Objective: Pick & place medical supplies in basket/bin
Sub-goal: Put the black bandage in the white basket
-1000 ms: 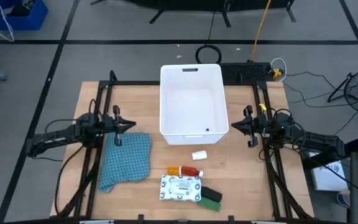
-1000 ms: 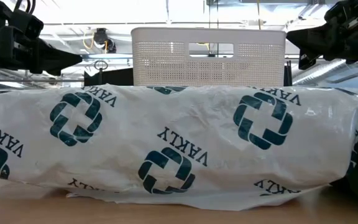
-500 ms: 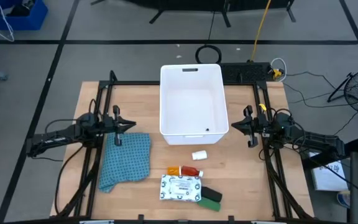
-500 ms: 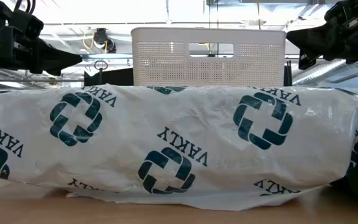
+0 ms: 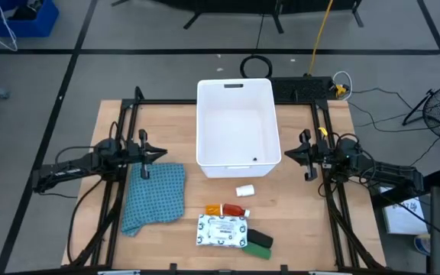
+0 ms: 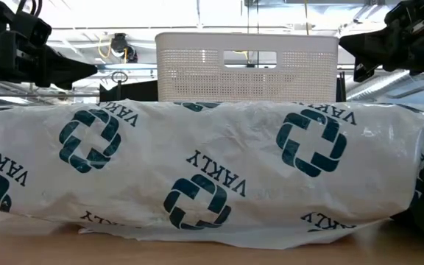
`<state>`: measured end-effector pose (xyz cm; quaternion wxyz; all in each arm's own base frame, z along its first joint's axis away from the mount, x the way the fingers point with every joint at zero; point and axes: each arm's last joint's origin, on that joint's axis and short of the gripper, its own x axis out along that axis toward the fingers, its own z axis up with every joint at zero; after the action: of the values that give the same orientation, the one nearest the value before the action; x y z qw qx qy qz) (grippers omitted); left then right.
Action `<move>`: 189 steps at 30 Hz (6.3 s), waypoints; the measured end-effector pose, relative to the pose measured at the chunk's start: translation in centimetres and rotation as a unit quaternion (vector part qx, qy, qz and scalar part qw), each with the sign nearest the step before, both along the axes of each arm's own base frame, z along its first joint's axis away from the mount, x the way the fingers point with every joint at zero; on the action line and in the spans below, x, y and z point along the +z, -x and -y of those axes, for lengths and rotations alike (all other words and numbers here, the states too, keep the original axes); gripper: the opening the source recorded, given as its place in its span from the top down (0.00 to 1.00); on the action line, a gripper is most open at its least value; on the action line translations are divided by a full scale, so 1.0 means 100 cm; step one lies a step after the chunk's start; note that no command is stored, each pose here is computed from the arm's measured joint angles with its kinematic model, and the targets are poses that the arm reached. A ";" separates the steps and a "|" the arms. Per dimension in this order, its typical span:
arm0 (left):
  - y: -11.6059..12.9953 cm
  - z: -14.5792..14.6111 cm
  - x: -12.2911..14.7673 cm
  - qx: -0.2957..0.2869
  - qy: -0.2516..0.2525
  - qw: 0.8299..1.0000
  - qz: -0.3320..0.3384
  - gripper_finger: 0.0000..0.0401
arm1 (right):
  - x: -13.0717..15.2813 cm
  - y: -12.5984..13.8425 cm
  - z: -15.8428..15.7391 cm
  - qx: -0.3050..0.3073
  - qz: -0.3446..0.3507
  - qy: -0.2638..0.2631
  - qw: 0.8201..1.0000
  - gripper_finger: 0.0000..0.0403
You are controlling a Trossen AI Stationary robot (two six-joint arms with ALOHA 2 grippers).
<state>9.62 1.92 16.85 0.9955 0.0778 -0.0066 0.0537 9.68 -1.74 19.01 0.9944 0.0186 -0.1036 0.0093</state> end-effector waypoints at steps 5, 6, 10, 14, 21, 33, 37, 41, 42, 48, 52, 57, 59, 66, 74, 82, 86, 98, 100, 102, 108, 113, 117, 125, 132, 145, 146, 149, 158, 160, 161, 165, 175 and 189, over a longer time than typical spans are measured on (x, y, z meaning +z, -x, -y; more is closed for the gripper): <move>0.000 0.000 0.000 0.000 0.000 1.000 0.000 0.92 | 0.004 0.001 0.000 0.000 0.020 0.005 1.000 1.00; 0.000 0.000 0.000 0.000 0.000 1.000 0.001 0.92 | 0.004 0.001 0.000 0.000 0.021 0.006 1.000 1.00; 0.000 0.000 0.000 0.000 0.000 1.000 0.001 0.92 | 0.009 0.002 -0.001 -0.001 0.045 0.016 0.999 1.00; 0.000 0.000 0.000 0.000 0.000 1.000 0.001 0.92 | 0.013 0.004 -0.001 -0.002 0.068 0.026 0.997 1.00; 0.000 0.000 0.000 0.000 0.000 1.000 0.002 0.92 | 0.014 0.004 -0.001 -0.013 0.076 0.057 0.995 1.00; 0.002 0.000 0.016 -0.012 0.084 0.992 0.092 0.92 | 0.014 0.004 -0.001 -0.019 0.075 0.083 0.994 1.00; 0.002 0.001 0.019 -0.022 0.113 0.987 0.111 0.92 | 0.013 0.004 -0.001 -0.019 0.071 0.083 0.994 1.00; 0.002 0.001 0.020 -0.021 0.134 0.984 0.118 0.92 | 0.012 0.003 -0.001 -0.017 0.066 0.077 0.995 1.00; 0.003 0.001 0.021 -0.022 0.135 0.983 0.123 0.92 | 0.013 0.004 -0.001 -0.016 0.067 0.074 0.995 1.00; 0.003 0.002 0.022 -0.042 0.083 0.989 0.118 0.92 | 0.013 0.004 -0.001 -0.013 0.068 0.068 0.995 1.00; 0.002 0.002 0.021 -0.038 0.056 0.991 0.114 0.92 | 0.012 0.003 -0.002 0.002 0.064 0.067 0.996 1.00; 0.003 0.002 0.025 -0.039 0.045 0.990 0.131 0.92 | 0.014 0.001 -0.004 0.024 0.073 0.080 0.994 1.00; 0.003 0.002 0.025 -0.039 0.044 0.989 0.133 0.92 | 0.015 -0.001 -0.007 0.032 0.081 0.089 0.992 1.00; 0.003 0.002 0.024 -0.037 0.045 0.990 0.127 0.92 | 0.022 -0.015 -0.021 0.047 0.058 0.098 0.992 1.00; 0.003 0.001 0.023 -0.010 0.051 0.991 0.125 0.92 | 0.064 -0.048 -0.051 0.090 -0.017 0.117 0.989 1.00; 0.002 0.000 0.020 -0.011 0.070 0.992 0.109 0.92 | 0.081 -0.108 -0.116 0.063 -0.256 0.115 0.958 0.82; 0.002 0.000 0.018 -0.012 0.081 0.992 0.101 0.92 | 0.089 -0.121 -0.152 0.063 -0.374 0.110 0.919 0.68; 0.002 0.000 0.018 -0.012 0.081 0.991 0.103 0.92 | 0.068 -0.141 -0.211 0.044 -0.507 0.000 0.861 0.48; 0.002 0.000 0.018 -0.012 0.080 0.991 0.103 0.92 | 0.057 -0.143 -0.214 0.027 -0.523 -0.017 0.851 0.48; 0.002 0.000 0.018 -0.011 0.076 0.992 0.103 0.92 | 0.043 -0.142 -0.217 0.013 -0.537 -0.029 0.843 0.48; 0.002 0.000 0.018 -0.010 0.064 0.993 0.102 0.92 | 0.010 -0.140 -0.224 -0.002 -0.550 -0.066 0.832 0.48; 0.002 0.000 0.018 -0.008 0.047 0.994 0.100 0.92 | -0.006 -0.137 -0.228 0.015 -0.538 -0.112 0.835 0.48; 0.002 0.000 0.018 -0.006 0.043 0.994 0.100 0.92 | -0.010 -0.135 -0.233 0.047 -0.531 -0.139 0.835 0.48; 0.002 0.000 0.018 0.002 0.044 0.994 0.100 0.92 | -0.012 -0.127 -0.241 0.056 -0.529 -0.165 0.830 0.48; 0.002 -0.001 0.018 0.018 0.062 0.993 0.103 0.92 | -0.012 -0.124 -0.242 0.025 -0.501 -0.144 0.853 0.48; 0.001 -0.002 0.011 0.021 0.095 0.993 0.067 0.92 | -0.039 -0.134 -0.252 0.018 -0.506 -0.166 0.846 0.48; 0.001 -0.002 0.011 0.021 0.095 0.993 0.067 0.92 | -0.043 -0.135 -0.253 0.014 -0.509 -0.166 0.844 0.48; 0.001 -0.002 0.011 0.021 0.097 0.993 0.067 0.92 | -0.055 -0.135 -0.254 0.001 -0.524 -0.168 0.835 0.48; 0.001 -0.002 0.011 0.022 0.098 0.993 0.068 0.92 | -0.072 -0.135 -0.256 0.000 -0.562 -0.177 0.808 0.48; 0.001 -0.002 0.011 0.022 0.098 0.993 0.068 0.92 | -0.070 -0.135 -0.256 -0.001 -0.559 -0.178 0.810 0.49; 0.001 -0.002 0.011 0.021 0.099 0.993 0.068 0.92 | -0.069 -0.135 -0.255 -0.001 -0.558 -0.178 0.811 0.50; 0.001 -0.002 0.011 0.021 0.099 0.993 0.068 0.92 | -0.063 -0.133 -0.253 0.001 -0.555 -0.168 0.815 0.60; 0.001 -0.002 0.011 0.022 0.099 0.993 0.068 0.92 | -0.013 -0.130 -0.247 0.058 -0.469 -0.070 0.879 0.85; 0.001 -0.002 0.012 0.031 0.083 0.993 0.073 0.92 | 0.088 -0.089 -0.172 0.025 -0.266 0.081 0.960 0.85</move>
<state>9.53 2.13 18.04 0.9932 -0.0088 -0.0724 0.0906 18.59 15.49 27.84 0.9836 -0.0574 0.1665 0.0377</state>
